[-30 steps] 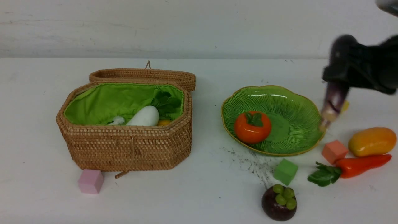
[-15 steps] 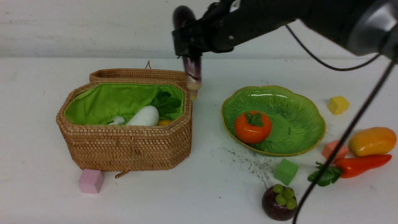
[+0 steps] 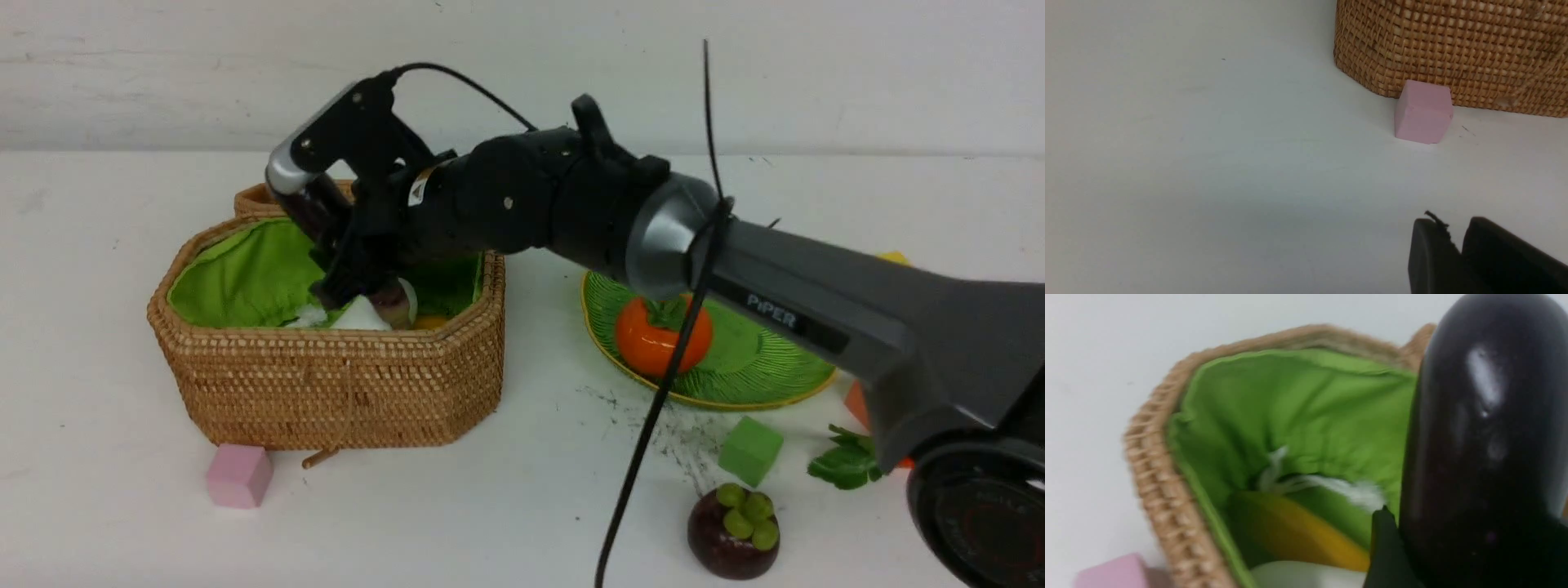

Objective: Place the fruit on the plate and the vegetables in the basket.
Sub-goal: Grab an eggplant with your right arm and place it in the basket on the left, then use the right arm to grab a mangosteen and put it into the right plate

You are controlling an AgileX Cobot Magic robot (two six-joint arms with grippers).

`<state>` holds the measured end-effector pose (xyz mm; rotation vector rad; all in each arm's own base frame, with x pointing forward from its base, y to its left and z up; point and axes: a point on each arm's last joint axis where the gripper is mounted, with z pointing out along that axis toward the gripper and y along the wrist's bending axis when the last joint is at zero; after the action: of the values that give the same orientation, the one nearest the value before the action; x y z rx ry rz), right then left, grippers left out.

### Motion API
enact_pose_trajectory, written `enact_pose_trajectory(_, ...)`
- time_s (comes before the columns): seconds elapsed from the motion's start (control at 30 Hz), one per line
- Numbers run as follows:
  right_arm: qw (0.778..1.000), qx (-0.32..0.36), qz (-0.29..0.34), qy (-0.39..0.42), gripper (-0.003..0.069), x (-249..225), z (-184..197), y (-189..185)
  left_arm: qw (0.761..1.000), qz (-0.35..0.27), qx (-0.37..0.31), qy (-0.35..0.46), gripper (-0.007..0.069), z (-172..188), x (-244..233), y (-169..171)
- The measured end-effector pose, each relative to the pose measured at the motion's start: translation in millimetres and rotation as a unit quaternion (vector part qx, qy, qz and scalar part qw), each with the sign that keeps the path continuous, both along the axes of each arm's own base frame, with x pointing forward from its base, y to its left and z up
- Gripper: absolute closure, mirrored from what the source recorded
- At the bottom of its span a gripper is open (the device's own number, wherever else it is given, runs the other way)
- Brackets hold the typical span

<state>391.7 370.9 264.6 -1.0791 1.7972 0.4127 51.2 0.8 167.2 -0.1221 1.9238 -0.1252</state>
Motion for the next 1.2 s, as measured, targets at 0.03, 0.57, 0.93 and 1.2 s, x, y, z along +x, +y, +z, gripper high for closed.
enact_pose_trajectory(0.03,1.0,0.005,0.0,0.01,0.0251,-2.0,-1.5,2.3,1.0,0.0,0.0,0.0,0.0511,0.0,0.0,0.0)
enact_pose_trajectory(0.57,0.996,-0.05,-0.03,0.064,-0.0013,-22.4,103.9,-62.1,1.0,0.0,0.0,0.0,0.05,0.0,0.0,0.0)
enact_pose_trajectory(0.93,0.952,-0.027,-0.26,0.157,0.0097,-69.5,193.9,-247.5,1.0,0.0,0.0,0.0,0.0491,0.0,0.0,0.0)
enact_pose_trajectory(1.2,0.892,-0.055,-0.285,0.348,0.0095,-92.7,84.0,-254.2,1.0,0.0,0.0,0.0,0.048,0.0,0.0,0.0)
